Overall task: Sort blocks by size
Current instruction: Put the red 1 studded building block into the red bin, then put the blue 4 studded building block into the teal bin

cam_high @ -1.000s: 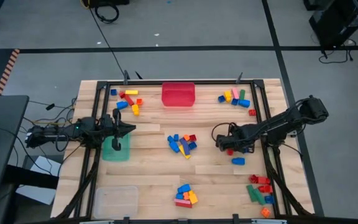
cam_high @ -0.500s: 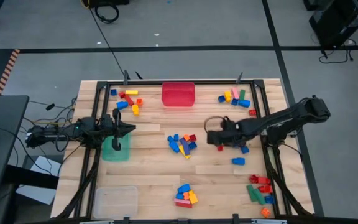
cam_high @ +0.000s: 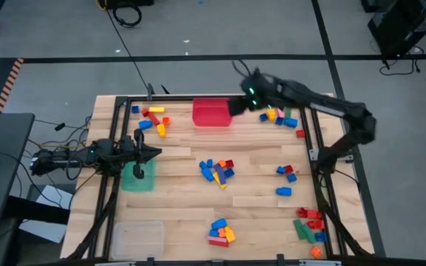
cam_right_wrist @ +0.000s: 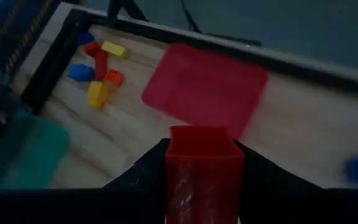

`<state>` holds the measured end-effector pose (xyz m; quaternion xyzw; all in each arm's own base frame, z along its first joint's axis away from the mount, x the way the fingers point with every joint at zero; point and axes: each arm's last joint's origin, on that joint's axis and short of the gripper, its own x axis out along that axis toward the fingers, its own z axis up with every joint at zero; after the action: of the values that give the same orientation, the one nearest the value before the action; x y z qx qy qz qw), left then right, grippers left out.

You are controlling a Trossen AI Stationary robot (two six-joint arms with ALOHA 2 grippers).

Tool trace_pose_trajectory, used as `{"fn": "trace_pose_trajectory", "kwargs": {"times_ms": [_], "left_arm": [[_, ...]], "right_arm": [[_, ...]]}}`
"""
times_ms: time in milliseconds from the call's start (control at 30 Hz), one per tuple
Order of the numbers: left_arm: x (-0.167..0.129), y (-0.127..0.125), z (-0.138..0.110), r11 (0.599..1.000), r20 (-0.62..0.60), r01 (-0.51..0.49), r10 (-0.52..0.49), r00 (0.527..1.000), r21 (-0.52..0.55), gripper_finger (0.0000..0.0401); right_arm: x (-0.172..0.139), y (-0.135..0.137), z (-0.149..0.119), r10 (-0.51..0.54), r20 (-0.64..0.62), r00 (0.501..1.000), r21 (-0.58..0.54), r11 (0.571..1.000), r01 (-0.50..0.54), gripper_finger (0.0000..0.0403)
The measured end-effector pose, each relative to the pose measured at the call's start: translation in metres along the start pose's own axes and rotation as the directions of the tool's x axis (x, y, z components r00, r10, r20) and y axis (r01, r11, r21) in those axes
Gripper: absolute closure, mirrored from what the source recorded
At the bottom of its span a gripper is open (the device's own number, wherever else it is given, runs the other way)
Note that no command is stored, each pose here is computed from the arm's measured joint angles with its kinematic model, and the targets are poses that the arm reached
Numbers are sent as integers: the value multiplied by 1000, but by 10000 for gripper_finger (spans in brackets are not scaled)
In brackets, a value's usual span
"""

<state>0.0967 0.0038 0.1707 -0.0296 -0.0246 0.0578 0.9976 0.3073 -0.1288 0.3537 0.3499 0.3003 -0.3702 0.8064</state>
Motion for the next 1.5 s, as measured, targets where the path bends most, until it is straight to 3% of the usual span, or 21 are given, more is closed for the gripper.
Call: {"fn": "trace_pose_trajectory", "kwargs": {"times_ms": [133, 267, 433, 567, 733, 867, 1100, 1333, 1500], "left_arm": [[0, 0, 1, 1000, 6, 4, -4, 1000, -1, 369], [0, 0, 1, 1000, 11, 5, -5, 1000, -1, 369], [0, 0, 2, 1000, 25, 6, -6, 1000, -3, 369], [0, 0, 2, 1000, 24, 7, -7, 1000, -3, 369], [0, 0, 2, 1000, 23, 9, -9, 1000, -2, 369], [0, 0, 2, 1000, 23, 9, -9, 1000, -2, 369], [0, 0, 2, 1000, 23, 9, -9, 1000, -2, 369], [0, 0, 2, 1000, 24, 8, -8, 1000, -2, 369], [0, 0, 2, 1000, 24, 9, -8, 1000, -2, 369]], "right_arm": [[43, 5, 36, 25, -47, 999, -131, 991, -31, 262], [95, 5, 55, 30, -110, 993, -197, 979, -52, 262], [157, -8, 51, -36, -220, 975, -249, 968, -21, 262], [189, -20, 43, -71, -284, 956, -253, 968, -3, 261], [209, -28, 35, -94, -325, 941, -265, 964, 4, 209], [208, -27, 38, -80, -307, 948, -276, 961, -8, 194], [186, -25, 46, -64, -293, 954, -265, 964, -17, 221], [100, -11, 56, -56, -243, 969, -288, 957, -17, 256], [41, 3, 24, -45, -176, 983, -285, 958, -7, 271]]}}
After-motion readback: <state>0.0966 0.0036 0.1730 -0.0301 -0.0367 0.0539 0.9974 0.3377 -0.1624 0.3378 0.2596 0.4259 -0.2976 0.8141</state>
